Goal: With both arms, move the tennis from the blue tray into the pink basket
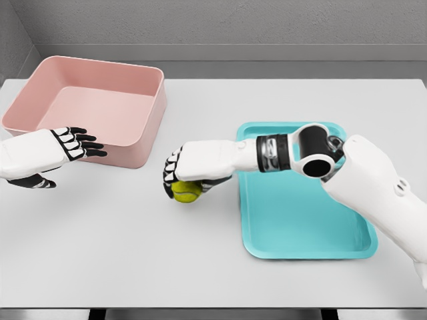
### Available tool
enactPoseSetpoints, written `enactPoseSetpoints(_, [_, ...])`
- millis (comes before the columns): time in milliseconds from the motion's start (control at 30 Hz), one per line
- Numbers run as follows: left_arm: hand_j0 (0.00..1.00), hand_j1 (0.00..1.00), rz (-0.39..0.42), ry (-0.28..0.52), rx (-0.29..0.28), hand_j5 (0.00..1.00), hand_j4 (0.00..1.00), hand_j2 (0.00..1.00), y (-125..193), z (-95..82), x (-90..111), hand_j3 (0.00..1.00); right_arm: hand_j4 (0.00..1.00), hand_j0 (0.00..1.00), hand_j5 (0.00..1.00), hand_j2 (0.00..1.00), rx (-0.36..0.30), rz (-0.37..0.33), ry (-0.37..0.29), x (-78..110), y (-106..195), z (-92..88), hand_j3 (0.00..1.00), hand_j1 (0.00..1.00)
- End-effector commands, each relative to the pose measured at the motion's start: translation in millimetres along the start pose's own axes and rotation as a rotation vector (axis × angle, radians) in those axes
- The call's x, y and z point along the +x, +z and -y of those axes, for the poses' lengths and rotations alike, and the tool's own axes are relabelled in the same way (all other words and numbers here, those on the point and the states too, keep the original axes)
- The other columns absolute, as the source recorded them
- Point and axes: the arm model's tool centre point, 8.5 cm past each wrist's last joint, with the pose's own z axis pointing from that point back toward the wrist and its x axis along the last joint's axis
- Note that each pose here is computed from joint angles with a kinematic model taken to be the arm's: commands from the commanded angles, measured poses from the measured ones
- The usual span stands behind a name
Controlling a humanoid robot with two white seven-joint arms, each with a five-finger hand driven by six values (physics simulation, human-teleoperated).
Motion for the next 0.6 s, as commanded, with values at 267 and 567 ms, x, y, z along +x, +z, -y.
enactPoseSetpoints(267, [1.00,1.00,-0.001,0.004,0.003,1.00,1.00,1.00,0.5,-0.7,-0.2,1.00,0.49,0.49,0.49,0.49,0.031,-0.003,-0.060,-9.1,-24.5,-16.7,0.49,0.49])
enactPoseSetpoints(567, [1.00,1.00,0.006,0.001,0.005,1.00,1.00,1.00,-0.4,-1.9,1.8,1.00,0.56,0.56,0.56,0.56,0.035,0.003,-0.051,-6.3,-25.2,-16.0,0.56,0.56])
